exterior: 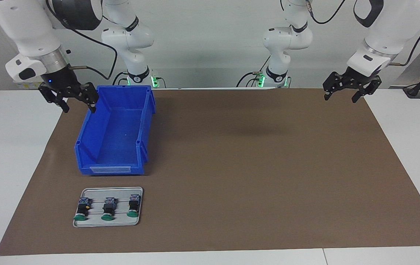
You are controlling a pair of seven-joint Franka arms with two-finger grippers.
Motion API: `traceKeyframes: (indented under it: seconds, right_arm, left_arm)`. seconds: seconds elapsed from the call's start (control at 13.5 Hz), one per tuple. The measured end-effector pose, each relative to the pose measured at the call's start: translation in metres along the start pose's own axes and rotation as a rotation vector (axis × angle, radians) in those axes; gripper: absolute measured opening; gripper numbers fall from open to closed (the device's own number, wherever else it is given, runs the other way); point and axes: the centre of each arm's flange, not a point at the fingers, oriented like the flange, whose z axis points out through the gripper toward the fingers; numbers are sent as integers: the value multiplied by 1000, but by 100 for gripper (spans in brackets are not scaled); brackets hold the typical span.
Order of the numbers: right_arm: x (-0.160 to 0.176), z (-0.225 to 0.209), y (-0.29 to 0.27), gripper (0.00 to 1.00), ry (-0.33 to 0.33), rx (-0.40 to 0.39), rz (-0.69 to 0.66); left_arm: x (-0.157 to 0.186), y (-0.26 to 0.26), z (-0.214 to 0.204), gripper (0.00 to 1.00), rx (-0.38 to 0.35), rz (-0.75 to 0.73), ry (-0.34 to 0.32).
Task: Place and press button with both arms
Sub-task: 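Reach the right gripper toward the metal tray of buttons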
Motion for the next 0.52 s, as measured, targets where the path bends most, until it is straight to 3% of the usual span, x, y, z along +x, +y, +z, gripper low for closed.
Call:
traceKeyframes:
  seconds: [0.07, 0.52]
  right_arm:
    - [14, 22, 1, 84, 18, -9, 3]
    - [83, 160, 17, 84, 116, -60, -38]
  left_arm:
    - [0, 0, 0, 100, 0, 0, 0]
    - [0, 0, 0, 100, 0, 0, 0]
